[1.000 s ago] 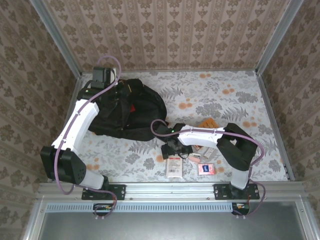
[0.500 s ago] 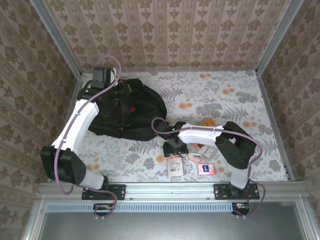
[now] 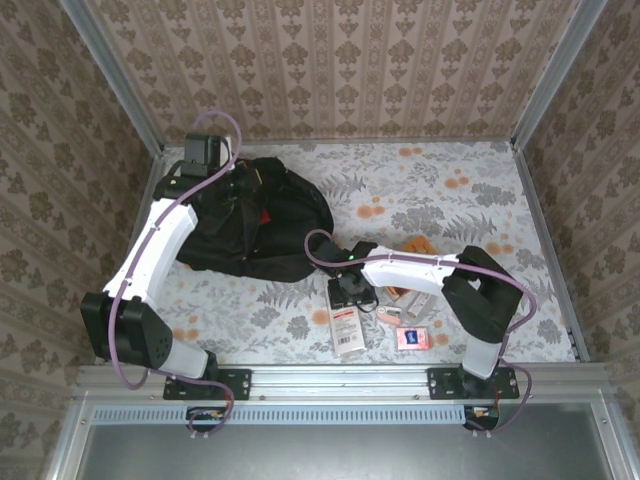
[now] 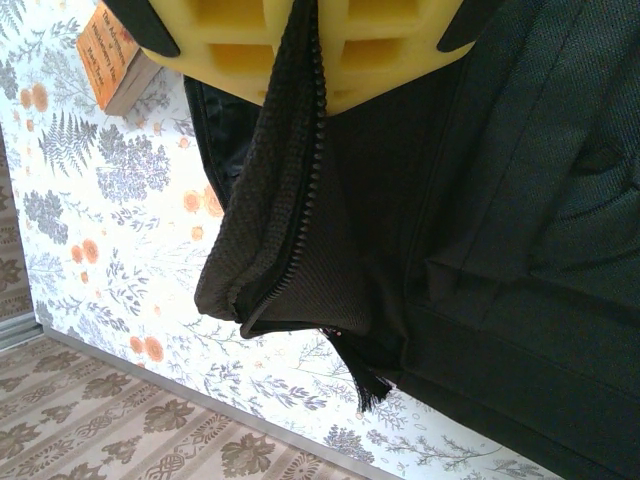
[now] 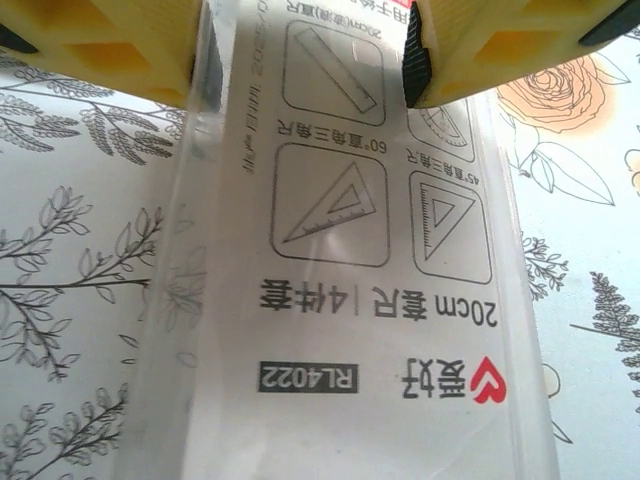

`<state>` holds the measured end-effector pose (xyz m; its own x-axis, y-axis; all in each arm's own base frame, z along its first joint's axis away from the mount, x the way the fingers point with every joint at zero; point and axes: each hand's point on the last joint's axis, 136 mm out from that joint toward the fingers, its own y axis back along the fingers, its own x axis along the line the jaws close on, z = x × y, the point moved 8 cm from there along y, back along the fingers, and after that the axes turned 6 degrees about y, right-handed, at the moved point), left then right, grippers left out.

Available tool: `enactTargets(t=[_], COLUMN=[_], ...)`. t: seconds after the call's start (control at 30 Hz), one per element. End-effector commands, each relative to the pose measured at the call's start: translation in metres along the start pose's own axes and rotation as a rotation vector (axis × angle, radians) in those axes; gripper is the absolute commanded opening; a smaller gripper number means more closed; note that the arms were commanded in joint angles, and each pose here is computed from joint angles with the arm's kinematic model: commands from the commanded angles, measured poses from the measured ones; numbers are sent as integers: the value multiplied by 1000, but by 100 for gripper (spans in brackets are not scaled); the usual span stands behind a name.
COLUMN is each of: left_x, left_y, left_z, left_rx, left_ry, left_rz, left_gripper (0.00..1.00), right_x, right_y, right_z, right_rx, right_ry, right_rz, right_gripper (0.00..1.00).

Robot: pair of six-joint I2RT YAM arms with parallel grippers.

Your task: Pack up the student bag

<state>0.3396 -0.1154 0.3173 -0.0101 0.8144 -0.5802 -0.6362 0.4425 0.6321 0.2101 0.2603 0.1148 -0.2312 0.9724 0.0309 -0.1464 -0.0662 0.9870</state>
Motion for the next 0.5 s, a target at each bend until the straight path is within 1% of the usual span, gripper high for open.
enactTargets(t=[0.0,0.17,0.27,0.33,0.37,0.43,0.47], left_x=[-10,-10,-10,-10,-10,-10,-10], left_y=[16,15,15,15,15,15,15], left_z=[10,10,10,9,9,9,9], left_rx=[-68,-66,-65,-63,-63,-63,-63], left_ry=[-5,-3,-3,-3,-3,-4,-5], left_rz=[-63,-66,-68,-69,-70,-70,-70], left_gripper=[0,0,0,0,0,0,0], right_x=[-9,-9,-6,-6,-6,-6,-5], right_y=[17,24,24,20,17,12,10], right_z=[-1,0,0,-1,-1,-3,-5], right_rx=[-32,-52,-46,-35,-24,-3,3], right_ry=[3,-15,-18,-17,-14,0,13], right_rz=[-27,1,30,32,33,52,56], right_gripper=[48,37,34,35,41,66,76])
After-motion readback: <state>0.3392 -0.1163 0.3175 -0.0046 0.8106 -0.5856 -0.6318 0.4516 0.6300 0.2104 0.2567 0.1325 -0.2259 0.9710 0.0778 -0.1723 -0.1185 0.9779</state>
